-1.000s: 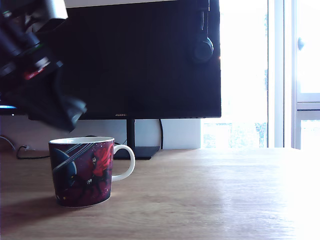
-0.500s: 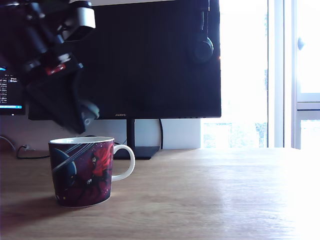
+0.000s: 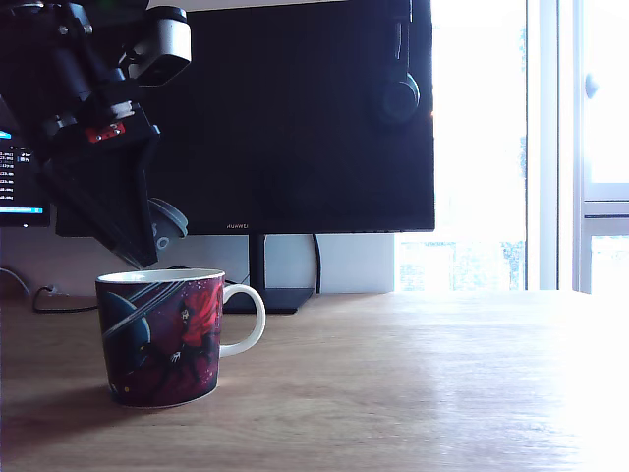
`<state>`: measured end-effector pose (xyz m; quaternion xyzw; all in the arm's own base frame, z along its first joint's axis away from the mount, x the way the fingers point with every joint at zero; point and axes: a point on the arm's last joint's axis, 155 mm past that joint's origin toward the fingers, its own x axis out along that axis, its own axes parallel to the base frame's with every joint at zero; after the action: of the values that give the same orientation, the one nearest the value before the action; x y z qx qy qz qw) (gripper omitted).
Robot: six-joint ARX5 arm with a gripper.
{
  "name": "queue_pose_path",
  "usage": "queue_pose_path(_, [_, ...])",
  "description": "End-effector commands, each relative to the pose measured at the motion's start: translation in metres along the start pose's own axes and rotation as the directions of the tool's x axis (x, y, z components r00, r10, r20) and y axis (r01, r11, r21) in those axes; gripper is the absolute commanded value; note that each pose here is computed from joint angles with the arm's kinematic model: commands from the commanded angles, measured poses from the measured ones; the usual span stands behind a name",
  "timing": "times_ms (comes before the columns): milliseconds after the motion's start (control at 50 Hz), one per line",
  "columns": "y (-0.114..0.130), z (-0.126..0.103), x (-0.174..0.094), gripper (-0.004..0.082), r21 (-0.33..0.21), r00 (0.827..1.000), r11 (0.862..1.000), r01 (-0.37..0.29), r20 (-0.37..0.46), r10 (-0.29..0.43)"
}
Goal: Pick up the coffee capsules from the table one by one and drop them inside the nearest coffee cup
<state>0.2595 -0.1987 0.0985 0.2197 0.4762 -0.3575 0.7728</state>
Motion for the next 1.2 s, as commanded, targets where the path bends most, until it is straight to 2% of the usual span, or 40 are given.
queue_pose_path(0, [0.000, -0.001, 0.004, 0.0181, 0.010, 1.000, 1.000, -0.001, -0.012, 0.001])
queue_pose_path(320, [0.004, -0.001, 0.004, 0.0183, 0.018, 1.000, 1.000, -0.019, -0.014, 0.020])
queue_pose_path(360, [0.004, 0.000, 0.004, 0.0210, 0.018, 1.000, 1.000, -0.021, -0.009, 0.021])
queue_pose_path(400, [0.004, 0.002, 0.004, 0.0310, 0.014, 1.000, 1.000, -0.022, -0.002, 0.022])
queue_pose_path(480, [0.006, 0.007, 0.003, 0.0678, -0.009, 0.999, 1.000, -0.029, 0.015, 0.029])
queue_pose_path(520, [0.010, 0.008, 0.003, 0.0805, -0.030, 0.999, 0.998, -0.048, 0.019, 0.048])
queue_pose_path(580, [0.010, 0.009, 0.003, 0.0777, -0.031, 0.999, 0.998, -0.047, 0.026, 0.048])
queue_pose_path(920, [0.010, 0.013, -0.001, 0.0776, -0.030, 0.998, 0.998, -0.052, 0.045, 0.053])
queue_pose_path(980, [0.010, 0.015, -0.004, 0.0739, -0.030, 0.997, 0.998, -0.054, 0.056, 0.055])
queue_pose_path(1040, [0.010, 0.018, -0.008, 0.0641, -0.034, 0.996, 0.998, -0.056, 0.074, 0.058])
queue_pose_path(1080, [0.009, 0.021, -0.012, 0.0523, -0.033, 0.994, 0.998, -0.054, 0.094, 0.057])
queue_pose_path(1100, [0.007, 0.024, -0.014, 0.0459, -0.031, 0.993, 0.999, -0.043, 0.109, 0.046])
queue_pose_path(1180, [0.002, 0.031, -0.024, 0.0110, -0.024, 0.987, 0.999, -0.024, 0.155, 0.028])
